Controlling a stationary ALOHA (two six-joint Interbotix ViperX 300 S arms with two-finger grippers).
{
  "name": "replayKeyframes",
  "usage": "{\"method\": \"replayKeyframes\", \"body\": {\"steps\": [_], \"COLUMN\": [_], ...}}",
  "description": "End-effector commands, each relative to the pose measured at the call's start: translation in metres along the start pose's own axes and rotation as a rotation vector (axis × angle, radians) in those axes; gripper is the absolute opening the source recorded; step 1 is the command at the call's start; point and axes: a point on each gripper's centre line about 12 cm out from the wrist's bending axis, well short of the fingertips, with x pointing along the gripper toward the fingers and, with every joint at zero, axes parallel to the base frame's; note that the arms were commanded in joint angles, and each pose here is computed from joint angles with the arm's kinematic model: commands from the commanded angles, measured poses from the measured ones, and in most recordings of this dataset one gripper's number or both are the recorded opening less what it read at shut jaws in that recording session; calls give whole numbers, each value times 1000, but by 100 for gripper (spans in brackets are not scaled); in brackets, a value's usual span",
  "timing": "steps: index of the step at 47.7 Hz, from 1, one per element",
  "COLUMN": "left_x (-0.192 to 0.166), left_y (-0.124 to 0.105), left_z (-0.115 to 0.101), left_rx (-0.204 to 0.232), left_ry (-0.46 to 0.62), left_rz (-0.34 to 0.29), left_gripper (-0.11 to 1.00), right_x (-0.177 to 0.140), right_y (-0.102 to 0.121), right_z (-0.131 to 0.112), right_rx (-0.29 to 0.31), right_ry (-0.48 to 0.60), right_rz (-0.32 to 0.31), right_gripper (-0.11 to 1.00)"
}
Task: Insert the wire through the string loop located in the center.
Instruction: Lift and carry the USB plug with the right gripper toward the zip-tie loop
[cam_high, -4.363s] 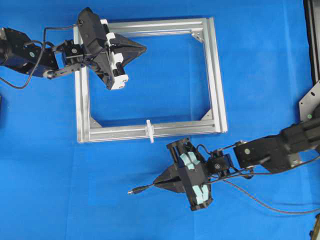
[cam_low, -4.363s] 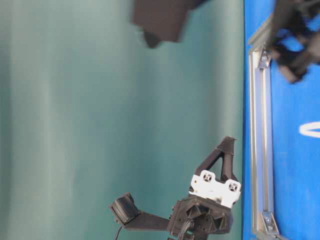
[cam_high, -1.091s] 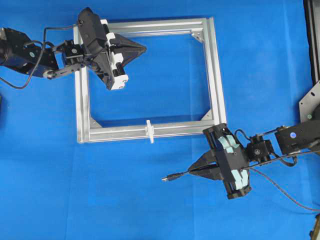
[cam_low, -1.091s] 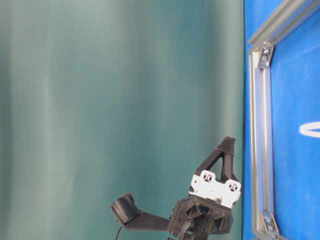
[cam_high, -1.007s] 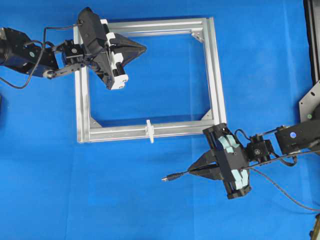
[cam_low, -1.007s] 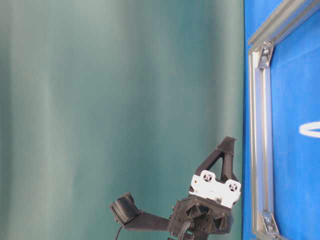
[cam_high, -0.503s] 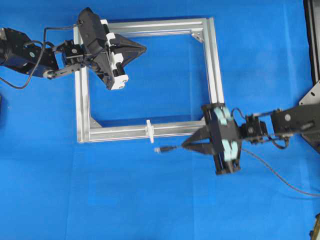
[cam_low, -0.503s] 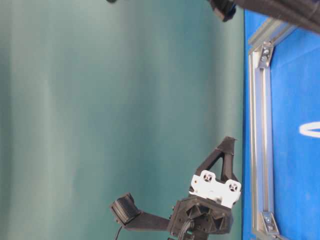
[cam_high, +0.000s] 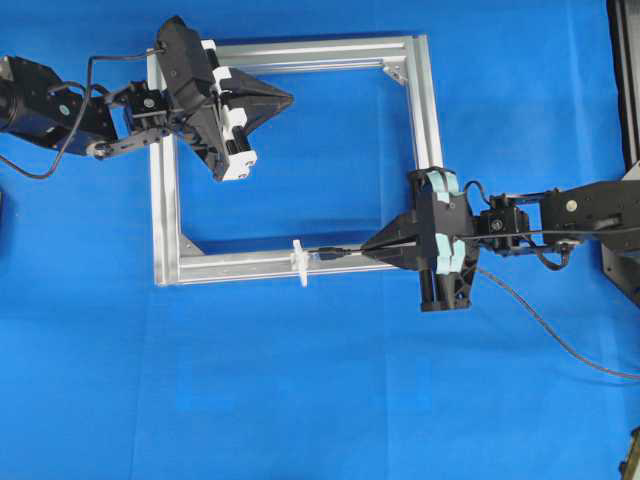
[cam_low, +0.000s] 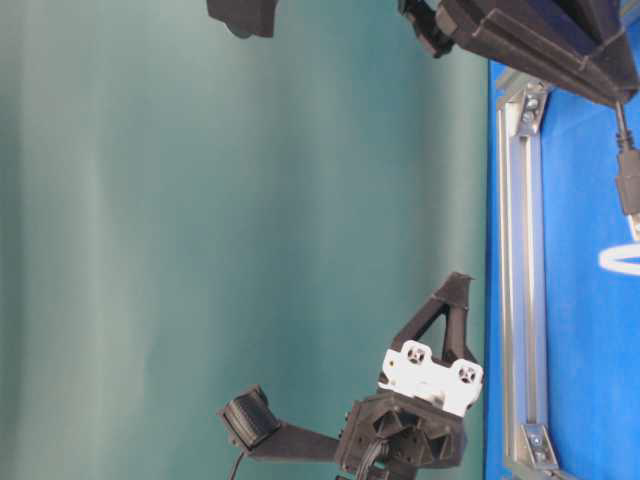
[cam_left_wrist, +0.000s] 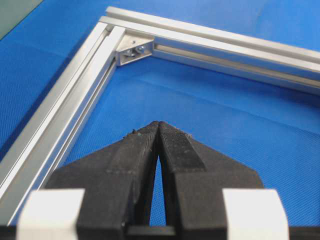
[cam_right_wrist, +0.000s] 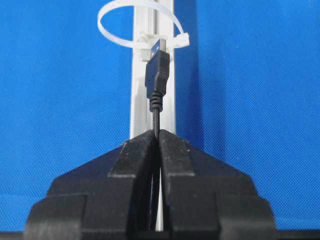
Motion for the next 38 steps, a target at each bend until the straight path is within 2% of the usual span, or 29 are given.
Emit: {"method": "replayKeyframes", "body": {"steps": [1,38], "left_x": [-2,-2], "left_y": [-2,-2], "left_z": [17,17], "left_rx": [-1,-1], "left_ry": [-52,-53], "left_rz": [-6,-6], "left_gripper": [0,0], "right_x": [-3,-3], "right_y": [0,1], "right_z": [10,10], "right_rx": [-1,-4], "right_ry": [-38,-43], "right_rz": [2,4], "right_gripper": [-2,-2]}}
